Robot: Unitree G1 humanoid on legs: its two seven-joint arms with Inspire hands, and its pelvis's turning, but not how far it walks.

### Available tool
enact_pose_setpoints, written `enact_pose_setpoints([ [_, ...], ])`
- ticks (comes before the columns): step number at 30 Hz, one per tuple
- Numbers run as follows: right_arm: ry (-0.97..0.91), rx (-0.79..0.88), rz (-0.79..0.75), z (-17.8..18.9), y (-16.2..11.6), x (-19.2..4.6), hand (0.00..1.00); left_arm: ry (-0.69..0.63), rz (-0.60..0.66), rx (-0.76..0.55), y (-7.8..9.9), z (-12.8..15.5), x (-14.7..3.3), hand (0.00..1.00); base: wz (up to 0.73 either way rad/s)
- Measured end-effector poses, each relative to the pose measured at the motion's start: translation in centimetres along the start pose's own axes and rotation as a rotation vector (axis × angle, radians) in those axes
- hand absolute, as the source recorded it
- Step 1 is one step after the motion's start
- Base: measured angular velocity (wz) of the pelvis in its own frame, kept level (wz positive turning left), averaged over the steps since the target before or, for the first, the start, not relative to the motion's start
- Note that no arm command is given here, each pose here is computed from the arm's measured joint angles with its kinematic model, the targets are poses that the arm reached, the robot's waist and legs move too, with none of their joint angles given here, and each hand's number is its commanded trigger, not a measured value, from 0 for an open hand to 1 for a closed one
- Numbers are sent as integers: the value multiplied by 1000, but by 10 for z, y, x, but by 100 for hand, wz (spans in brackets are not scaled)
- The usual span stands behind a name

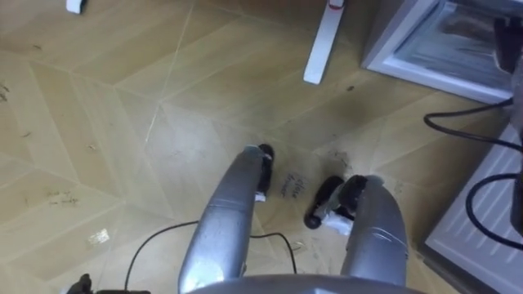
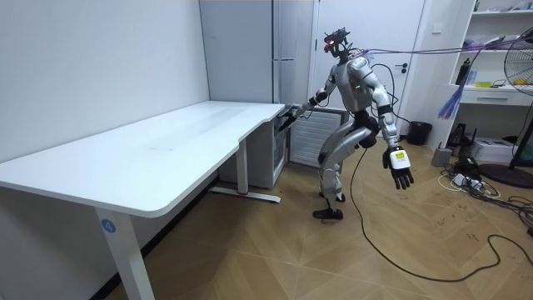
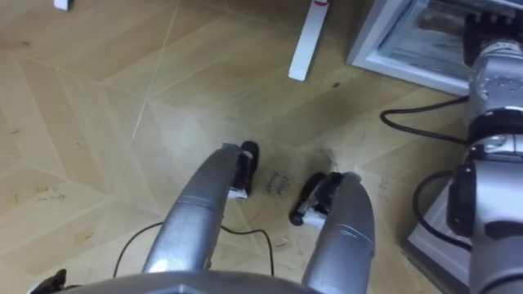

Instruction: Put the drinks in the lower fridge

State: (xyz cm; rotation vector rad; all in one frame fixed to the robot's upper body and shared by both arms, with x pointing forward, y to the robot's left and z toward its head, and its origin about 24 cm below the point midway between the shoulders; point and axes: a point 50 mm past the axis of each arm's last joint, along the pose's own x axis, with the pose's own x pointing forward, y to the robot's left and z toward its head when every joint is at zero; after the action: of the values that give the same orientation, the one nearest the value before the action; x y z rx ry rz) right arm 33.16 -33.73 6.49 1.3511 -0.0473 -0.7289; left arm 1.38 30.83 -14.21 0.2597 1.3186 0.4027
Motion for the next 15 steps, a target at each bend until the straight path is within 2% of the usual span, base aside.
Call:
enact_pose_setpoints([
  [7, 5, -57, 9, 3, -22, 1, 0, -26, -16, -3, 4, 6, 0, 0, 0],
  [15, 70, -327, -41, 9, -77, -7, 0, -16, -47, -47, -2, 13, 3, 0, -1],
])
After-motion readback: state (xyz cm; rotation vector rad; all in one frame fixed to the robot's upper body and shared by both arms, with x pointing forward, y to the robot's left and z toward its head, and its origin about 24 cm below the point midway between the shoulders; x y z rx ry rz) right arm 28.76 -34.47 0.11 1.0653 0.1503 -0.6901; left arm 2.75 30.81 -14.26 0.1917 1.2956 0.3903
